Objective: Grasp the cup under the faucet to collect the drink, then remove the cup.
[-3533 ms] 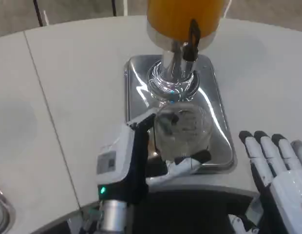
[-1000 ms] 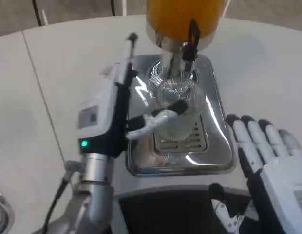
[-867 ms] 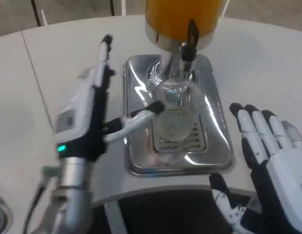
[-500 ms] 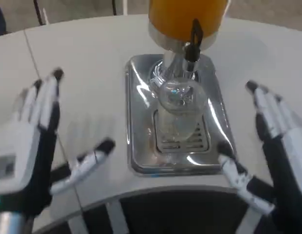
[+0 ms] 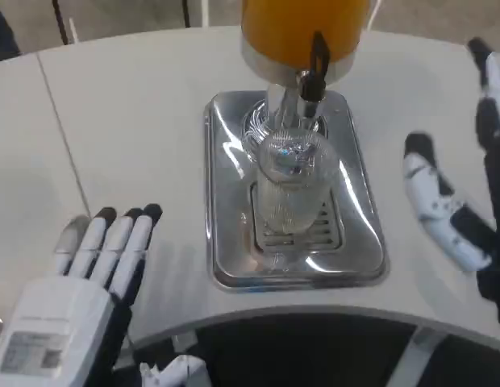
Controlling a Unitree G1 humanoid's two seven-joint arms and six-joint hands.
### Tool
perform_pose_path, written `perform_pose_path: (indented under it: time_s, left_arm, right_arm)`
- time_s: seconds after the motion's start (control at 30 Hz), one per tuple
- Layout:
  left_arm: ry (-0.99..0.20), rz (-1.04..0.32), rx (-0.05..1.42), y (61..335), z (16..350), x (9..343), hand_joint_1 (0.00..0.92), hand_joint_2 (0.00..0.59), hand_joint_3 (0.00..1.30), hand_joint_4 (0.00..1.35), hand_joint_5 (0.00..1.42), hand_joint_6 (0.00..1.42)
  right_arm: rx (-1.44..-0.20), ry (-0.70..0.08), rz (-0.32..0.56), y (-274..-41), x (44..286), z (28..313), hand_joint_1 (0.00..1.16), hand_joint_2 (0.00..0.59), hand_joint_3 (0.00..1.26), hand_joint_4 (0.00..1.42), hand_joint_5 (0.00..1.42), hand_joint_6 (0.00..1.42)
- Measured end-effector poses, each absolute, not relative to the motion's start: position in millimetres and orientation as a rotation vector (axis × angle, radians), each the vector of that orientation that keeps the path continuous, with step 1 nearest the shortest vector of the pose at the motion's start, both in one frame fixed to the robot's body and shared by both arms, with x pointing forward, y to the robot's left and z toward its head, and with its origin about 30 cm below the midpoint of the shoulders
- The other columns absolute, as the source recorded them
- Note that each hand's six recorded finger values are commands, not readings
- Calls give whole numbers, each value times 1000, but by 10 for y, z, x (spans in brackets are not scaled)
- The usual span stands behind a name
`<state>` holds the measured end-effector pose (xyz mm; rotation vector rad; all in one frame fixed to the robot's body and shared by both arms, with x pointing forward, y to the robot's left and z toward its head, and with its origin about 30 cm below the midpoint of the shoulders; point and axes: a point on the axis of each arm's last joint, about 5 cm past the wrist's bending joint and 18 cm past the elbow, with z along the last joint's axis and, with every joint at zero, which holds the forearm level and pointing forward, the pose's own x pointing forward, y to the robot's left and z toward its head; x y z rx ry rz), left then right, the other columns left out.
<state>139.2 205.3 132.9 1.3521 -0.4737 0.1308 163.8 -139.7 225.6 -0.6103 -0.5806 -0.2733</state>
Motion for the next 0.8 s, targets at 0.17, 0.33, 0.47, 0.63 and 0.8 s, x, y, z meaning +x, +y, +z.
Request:
perform_pose_path:
  time_s: [0.17,0.33,0.47,0.63,0.8]
  left_arm:
    - [-468,141,1338,2083,1345,1352,0,156,0,0,0,0]
    - [-460,115,1337,2083,1333,1325,0,156,0,0,0,0]
    - [-461,109,1337,2083,1333,1323,0,157,0,0,0,0]
    - [-459,106,1334,2080,1326,1315,0,157,0,0,0,0]
    - [-452,107,1328,2072,1313,1308,0,157,0,0,0,0]
  right_arm:
    - [-521,-558,-239,-1343,1821,2322,225,585,0,0,0,1]
    - [-455,-623,-170,-1219,1971,2479,217,586,0,0,0,1]
    - [-423,-650,-111,-1112,2019,2549,172,586,0,0,0,1]
    - [-388,-607,-18,-1063,2070,2518,157,586,0,0,0,9]
    - [-328,-570,56,-1028,2129,2454,150,586,0,0,0,4]
